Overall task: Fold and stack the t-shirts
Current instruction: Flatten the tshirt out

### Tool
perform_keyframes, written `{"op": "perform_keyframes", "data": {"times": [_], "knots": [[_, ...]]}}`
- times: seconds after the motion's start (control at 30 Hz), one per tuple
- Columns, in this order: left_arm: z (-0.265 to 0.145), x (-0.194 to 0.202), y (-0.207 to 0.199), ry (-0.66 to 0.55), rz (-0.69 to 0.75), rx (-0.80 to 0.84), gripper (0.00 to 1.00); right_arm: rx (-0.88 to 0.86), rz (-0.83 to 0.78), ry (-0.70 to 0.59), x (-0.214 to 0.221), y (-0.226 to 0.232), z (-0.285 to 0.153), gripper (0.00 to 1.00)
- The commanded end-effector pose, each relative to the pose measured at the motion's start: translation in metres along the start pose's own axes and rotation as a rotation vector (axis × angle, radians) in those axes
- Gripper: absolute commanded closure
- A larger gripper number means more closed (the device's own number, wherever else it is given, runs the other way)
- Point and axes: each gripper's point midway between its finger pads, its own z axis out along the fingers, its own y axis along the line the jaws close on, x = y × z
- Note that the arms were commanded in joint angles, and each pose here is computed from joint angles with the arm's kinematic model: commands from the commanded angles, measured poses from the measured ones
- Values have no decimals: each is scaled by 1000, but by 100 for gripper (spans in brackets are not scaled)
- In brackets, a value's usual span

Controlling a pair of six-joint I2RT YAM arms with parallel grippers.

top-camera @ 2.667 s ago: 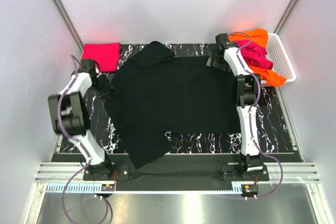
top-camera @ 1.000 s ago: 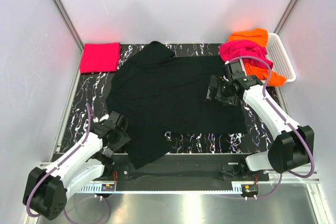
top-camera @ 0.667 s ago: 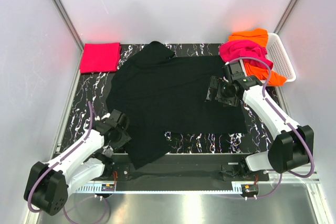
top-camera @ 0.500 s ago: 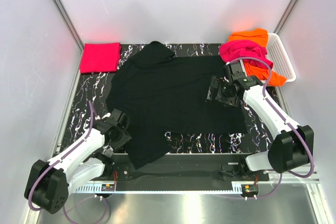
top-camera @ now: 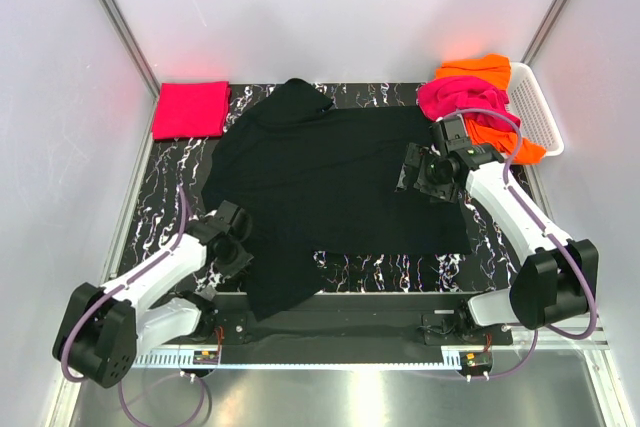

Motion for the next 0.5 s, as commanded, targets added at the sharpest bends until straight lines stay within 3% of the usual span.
{"op": "perform_keyframes", "data": {"times": [0.0, 0.03, 0.17, 0.47], "knots": [[4, -1, -2, -25, -8, 37, 95, -30, 21, -31, -6, 2, -6, 1], [4, 0, -1, -22, -3, 35, 100, -25, 33, -19, -3, -2, -5, 1], [-6, -3, -6, -28, 32, 60, 100, -26, 170, 29, 10, -20, -1, 3], [-51, -17, -43, -57, 264, 228, 100, 165, 438, 122, 50, -104, 15, 23]]}}
